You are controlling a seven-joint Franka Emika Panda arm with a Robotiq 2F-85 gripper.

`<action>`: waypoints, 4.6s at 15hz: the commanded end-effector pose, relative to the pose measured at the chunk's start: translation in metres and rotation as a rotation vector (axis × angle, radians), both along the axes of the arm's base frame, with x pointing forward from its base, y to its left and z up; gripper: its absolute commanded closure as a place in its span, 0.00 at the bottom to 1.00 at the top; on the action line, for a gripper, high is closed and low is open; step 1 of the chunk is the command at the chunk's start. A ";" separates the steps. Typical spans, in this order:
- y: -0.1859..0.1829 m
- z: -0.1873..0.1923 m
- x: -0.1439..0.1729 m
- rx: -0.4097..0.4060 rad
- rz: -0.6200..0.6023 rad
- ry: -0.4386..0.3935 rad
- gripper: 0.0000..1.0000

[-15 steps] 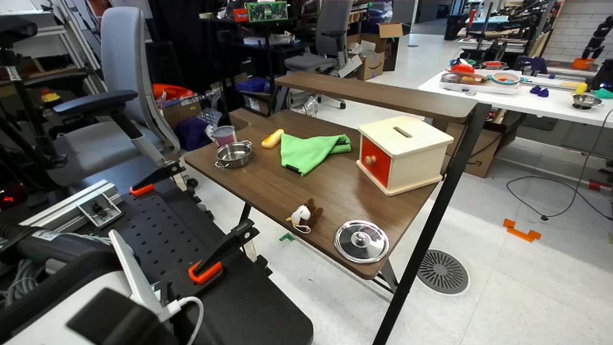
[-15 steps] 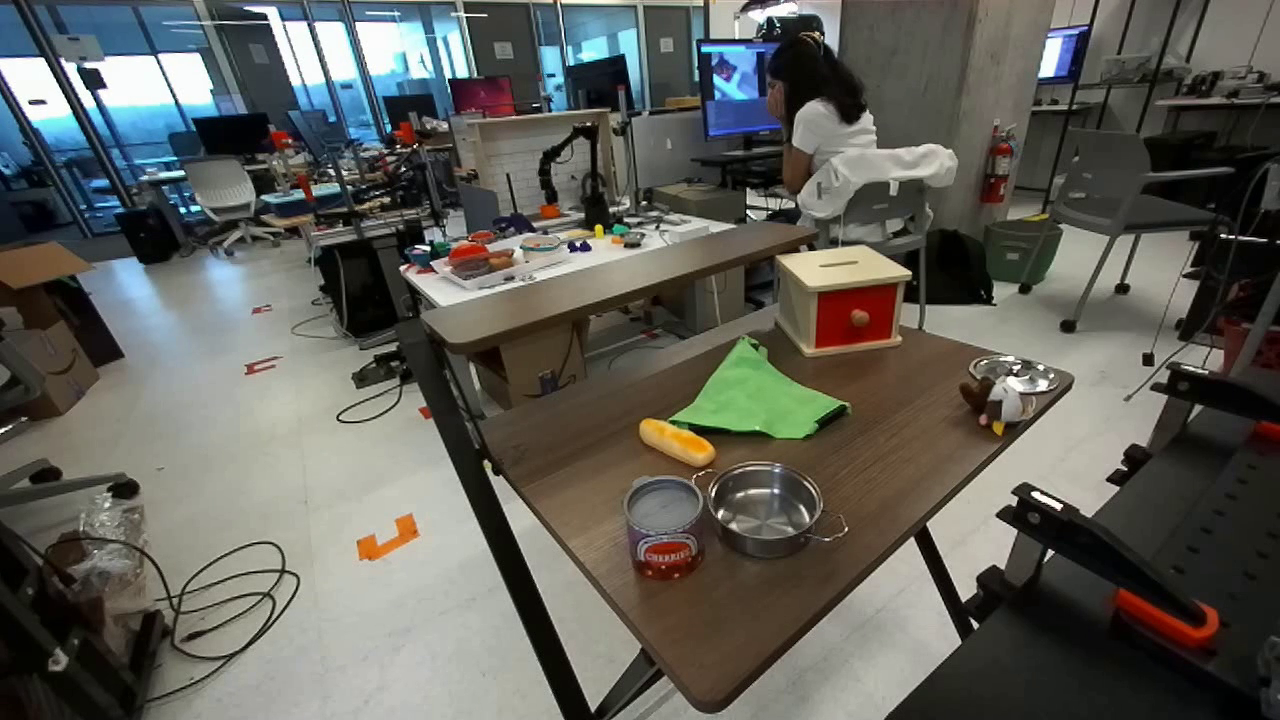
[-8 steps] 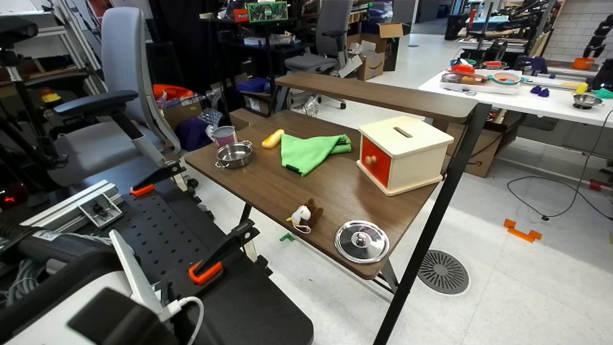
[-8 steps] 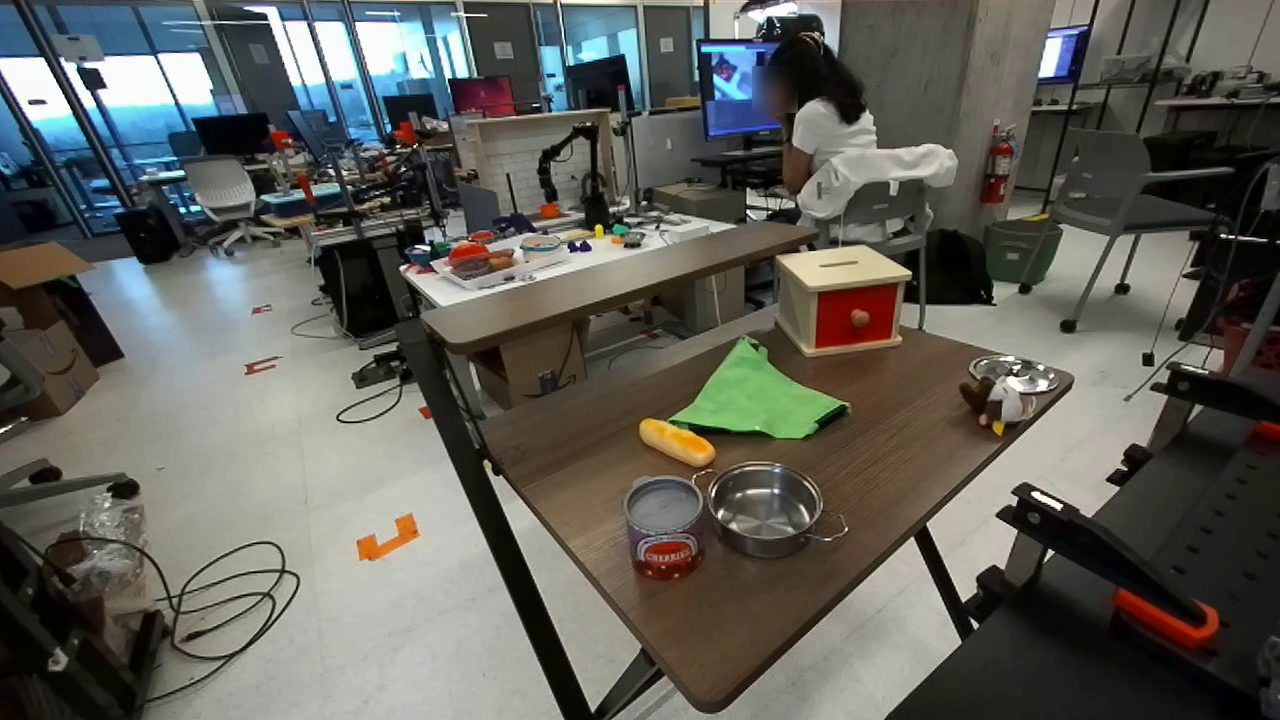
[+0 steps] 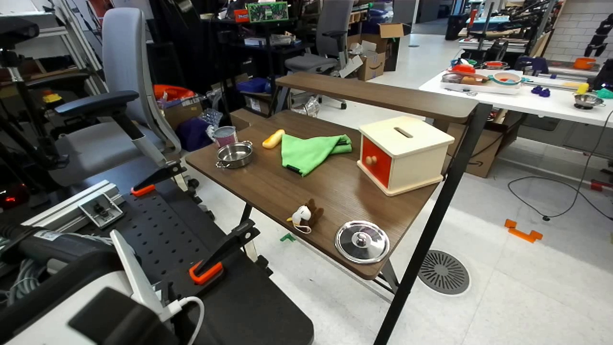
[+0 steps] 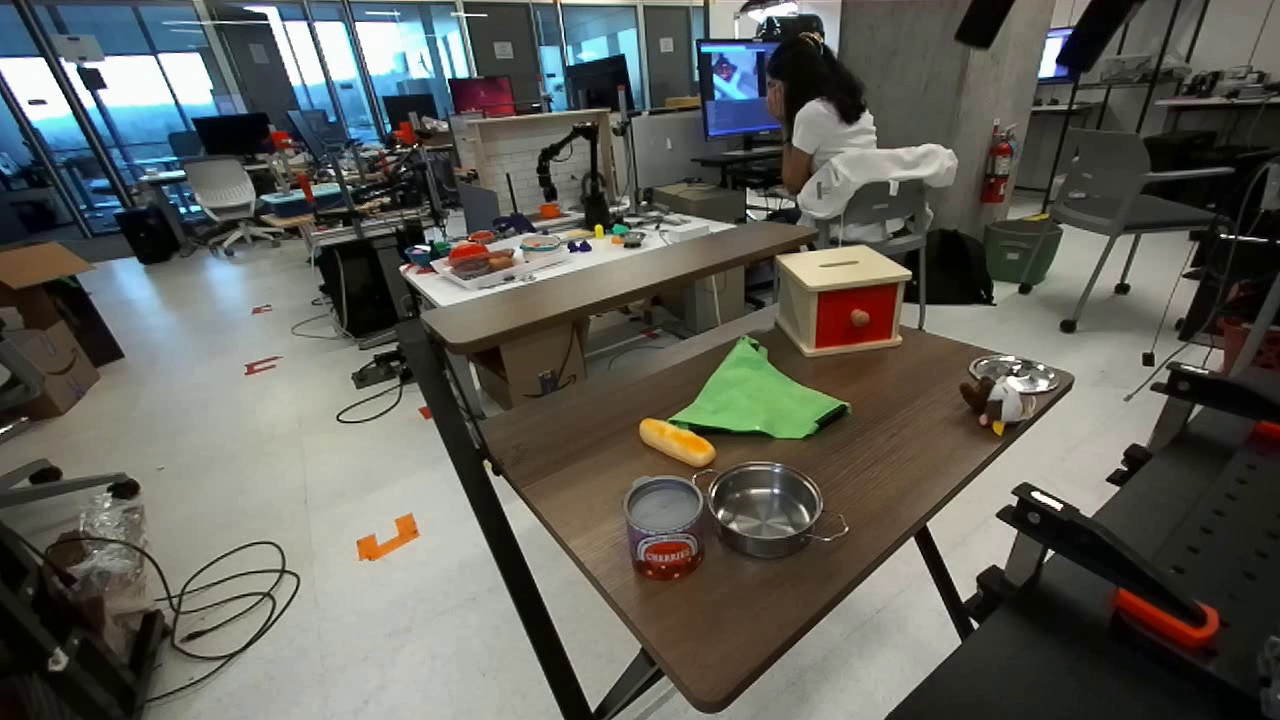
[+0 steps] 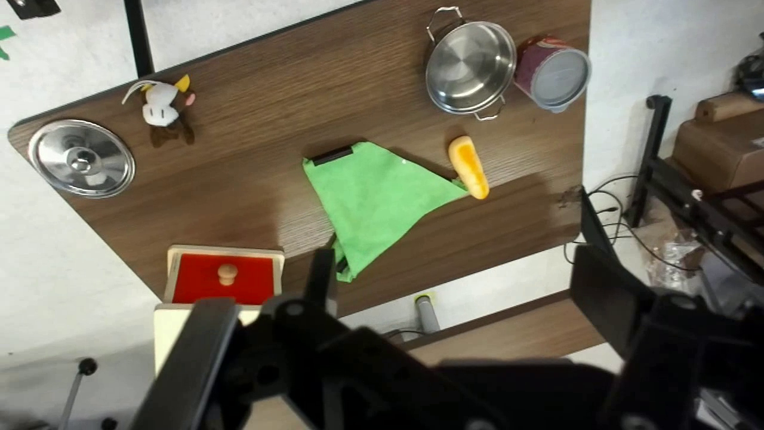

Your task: Move the green towel forwards.

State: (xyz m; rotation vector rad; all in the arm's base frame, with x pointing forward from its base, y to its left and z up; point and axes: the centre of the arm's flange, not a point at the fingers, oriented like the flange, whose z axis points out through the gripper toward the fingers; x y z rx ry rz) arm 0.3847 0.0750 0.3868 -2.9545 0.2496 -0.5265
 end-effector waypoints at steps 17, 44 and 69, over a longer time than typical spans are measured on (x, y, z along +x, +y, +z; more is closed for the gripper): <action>-0.030 -0.203 0.152 0.032 -0.553 0.155 0.00; -0.030 -0.319 0.171 0.065 -0.773 0.241 0.25; -0.020 -0.314 0.174 0.061 -0.639 0.243 0.00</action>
